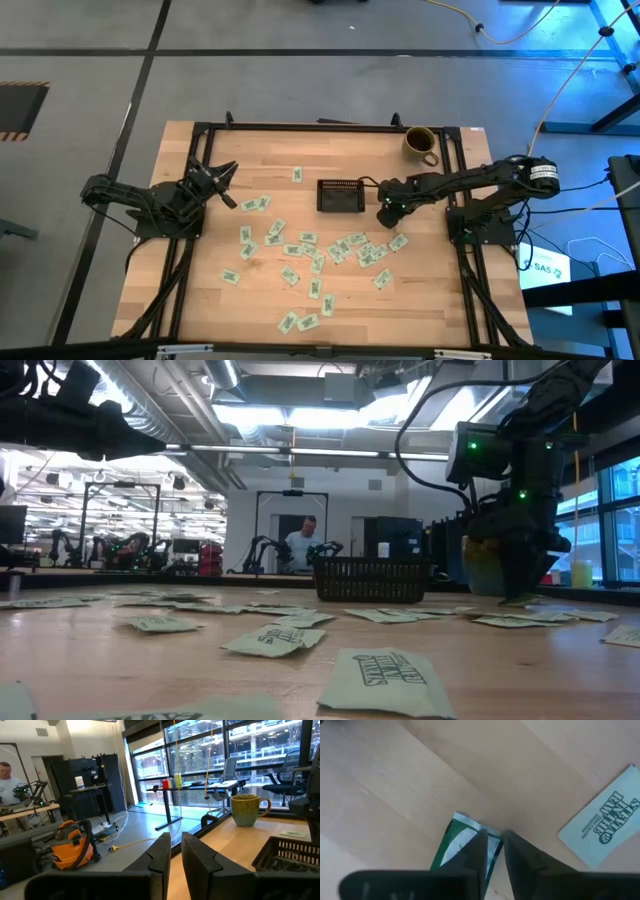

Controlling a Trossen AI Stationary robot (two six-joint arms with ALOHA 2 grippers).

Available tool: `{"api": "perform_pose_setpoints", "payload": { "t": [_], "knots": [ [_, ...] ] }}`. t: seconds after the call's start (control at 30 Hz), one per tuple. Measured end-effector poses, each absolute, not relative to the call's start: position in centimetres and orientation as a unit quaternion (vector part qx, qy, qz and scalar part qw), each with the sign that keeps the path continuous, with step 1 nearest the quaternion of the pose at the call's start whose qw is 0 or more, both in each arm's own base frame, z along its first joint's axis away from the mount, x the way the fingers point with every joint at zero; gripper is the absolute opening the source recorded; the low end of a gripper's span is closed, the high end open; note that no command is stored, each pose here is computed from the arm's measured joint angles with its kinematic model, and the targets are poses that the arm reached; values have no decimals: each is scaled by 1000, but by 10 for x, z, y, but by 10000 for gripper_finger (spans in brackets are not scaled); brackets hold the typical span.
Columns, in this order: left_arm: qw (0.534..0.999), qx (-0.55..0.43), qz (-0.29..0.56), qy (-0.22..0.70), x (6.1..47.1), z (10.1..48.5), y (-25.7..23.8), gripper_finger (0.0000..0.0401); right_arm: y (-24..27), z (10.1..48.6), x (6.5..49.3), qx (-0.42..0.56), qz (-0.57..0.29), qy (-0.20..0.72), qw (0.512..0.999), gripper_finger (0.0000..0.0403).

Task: Pick and place Stevia / Truvia into bins
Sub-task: Put the truvia packet into the black basket

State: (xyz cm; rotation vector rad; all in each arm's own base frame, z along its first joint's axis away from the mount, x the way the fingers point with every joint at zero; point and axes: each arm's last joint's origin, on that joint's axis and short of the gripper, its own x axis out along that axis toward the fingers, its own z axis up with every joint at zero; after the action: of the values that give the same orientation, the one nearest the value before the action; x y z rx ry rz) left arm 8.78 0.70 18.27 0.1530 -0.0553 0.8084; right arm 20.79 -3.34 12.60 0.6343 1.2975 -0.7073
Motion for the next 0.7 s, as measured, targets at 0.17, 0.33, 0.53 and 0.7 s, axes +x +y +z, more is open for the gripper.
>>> {"api": "perform_pose_setpoints", "payload": {
  "t": [0.17,0.33,0.53,0.7],
  "knots": [
    [916,74,393,-27,88,183,7,38,-33,126,208,284,-313,580,697,19],
    [916,74,393,-27,88,183,7,40,-33,128,209,271,-310,576,706,6],
    [916,74,393,-27,88,183,7,37,-35,152,220,249,-286,569,730,2],
    [916,74,393,-27,88,183,7,41,-39,179,236,213,-286,550,755,2]
  ]
}}
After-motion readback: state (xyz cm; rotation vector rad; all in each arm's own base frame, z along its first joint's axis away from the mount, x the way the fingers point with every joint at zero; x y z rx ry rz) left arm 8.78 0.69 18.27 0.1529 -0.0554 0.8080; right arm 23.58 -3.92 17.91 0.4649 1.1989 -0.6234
